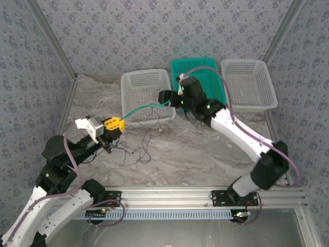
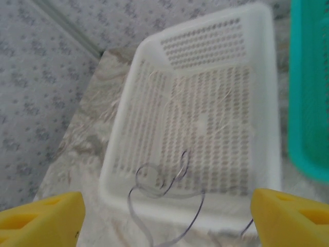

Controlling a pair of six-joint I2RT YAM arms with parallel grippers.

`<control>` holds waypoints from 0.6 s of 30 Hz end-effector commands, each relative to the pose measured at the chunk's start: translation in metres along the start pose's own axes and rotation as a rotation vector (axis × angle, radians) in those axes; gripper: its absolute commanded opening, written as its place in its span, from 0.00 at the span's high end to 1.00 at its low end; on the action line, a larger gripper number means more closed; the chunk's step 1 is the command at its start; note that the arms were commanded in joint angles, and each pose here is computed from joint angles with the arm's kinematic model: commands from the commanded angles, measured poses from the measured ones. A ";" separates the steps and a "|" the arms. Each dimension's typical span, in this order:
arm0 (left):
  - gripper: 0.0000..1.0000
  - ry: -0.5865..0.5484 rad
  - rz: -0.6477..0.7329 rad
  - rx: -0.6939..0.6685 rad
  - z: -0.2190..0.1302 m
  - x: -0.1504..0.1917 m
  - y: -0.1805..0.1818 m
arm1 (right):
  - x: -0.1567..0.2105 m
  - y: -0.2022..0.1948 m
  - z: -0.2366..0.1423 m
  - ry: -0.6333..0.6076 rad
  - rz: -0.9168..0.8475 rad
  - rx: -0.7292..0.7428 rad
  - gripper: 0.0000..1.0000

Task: Untangle the cables
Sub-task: Place the cable in the container, then pick up the cable from the center of the table.

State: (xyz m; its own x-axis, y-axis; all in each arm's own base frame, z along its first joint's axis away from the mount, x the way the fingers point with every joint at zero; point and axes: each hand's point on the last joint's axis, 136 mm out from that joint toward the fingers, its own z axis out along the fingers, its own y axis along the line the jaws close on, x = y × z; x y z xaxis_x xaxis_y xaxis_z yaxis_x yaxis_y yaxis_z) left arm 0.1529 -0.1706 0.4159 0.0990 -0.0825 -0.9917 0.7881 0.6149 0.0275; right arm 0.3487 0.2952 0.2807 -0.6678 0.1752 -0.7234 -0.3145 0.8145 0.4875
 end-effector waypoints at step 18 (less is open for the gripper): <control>1.00 0.150 0.024 -0.122 -0.001 0.010 0.021 | 0.180 0.053 0.117 0.336 0.186 -0.128 0.40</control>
State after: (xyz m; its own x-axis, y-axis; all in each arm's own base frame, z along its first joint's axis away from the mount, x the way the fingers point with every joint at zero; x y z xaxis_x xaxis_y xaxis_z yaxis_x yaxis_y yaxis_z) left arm 0.1678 -0.1597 0.4056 0.0254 0.0544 -0.9982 0.7200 0.6917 0.0560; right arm 0.2849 0.4150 0.0916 -0.9106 0.0699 -0.4074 -0.2070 0.7758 0.5960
